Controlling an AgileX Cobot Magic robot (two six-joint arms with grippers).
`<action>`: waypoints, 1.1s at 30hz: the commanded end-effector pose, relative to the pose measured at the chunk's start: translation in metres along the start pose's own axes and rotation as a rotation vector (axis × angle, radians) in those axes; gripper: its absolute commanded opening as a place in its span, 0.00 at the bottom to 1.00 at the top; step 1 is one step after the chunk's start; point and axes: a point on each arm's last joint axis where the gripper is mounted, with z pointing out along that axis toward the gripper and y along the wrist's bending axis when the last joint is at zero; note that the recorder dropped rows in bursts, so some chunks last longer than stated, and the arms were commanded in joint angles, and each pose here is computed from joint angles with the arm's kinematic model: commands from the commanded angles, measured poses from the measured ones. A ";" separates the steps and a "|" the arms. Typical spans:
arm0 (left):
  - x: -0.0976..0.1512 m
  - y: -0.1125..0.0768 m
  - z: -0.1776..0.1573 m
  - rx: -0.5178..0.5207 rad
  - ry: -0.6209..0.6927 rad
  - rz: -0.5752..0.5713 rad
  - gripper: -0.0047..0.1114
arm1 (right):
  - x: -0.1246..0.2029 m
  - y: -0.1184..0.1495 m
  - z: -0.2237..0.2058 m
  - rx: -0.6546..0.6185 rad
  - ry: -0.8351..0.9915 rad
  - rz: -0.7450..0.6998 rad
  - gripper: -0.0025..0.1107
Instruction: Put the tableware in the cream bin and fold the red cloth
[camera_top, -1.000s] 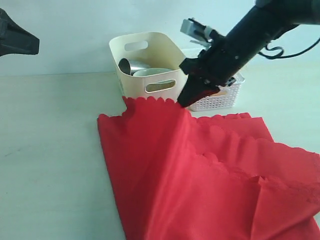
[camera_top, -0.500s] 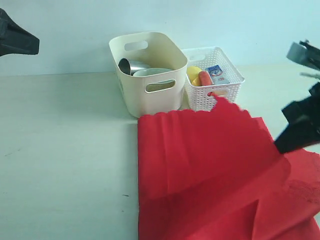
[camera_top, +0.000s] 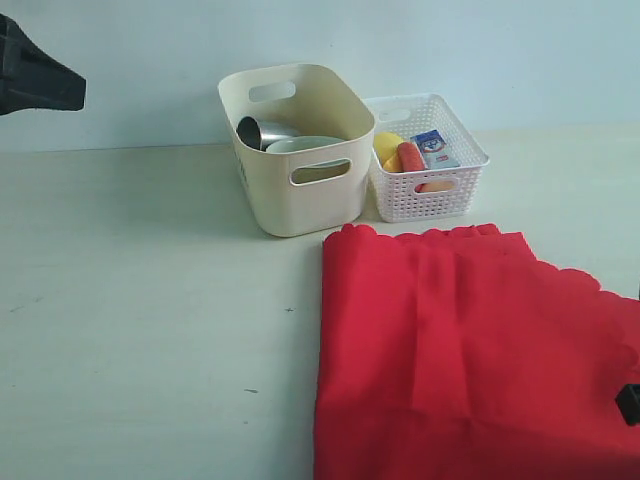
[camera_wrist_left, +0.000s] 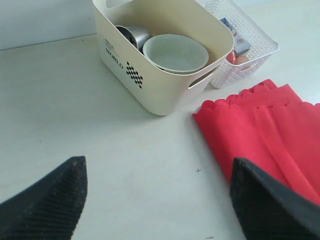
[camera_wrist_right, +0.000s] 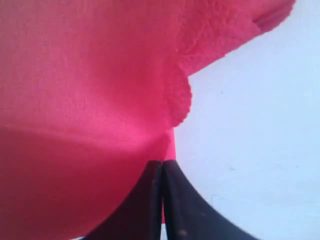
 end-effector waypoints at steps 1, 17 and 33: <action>0.000 -0.003 -0.003 0.009 -0.014 0.001 0.69 | -0.015 -0.003 0.004 0.016 -0.013 0.011 0.23; 0.001 -0.007 -0.014 0.013 -0.048 0.002 0.69 | -0.039 -0.007 -0.020 -0.049 -0.155 0.109 0.72; 0.044 -0.038 -0.129 -0.035 -0.492 0.083 0.69 | -0.052 -0.004 0.037 -0.210 0.087 0.138 0.72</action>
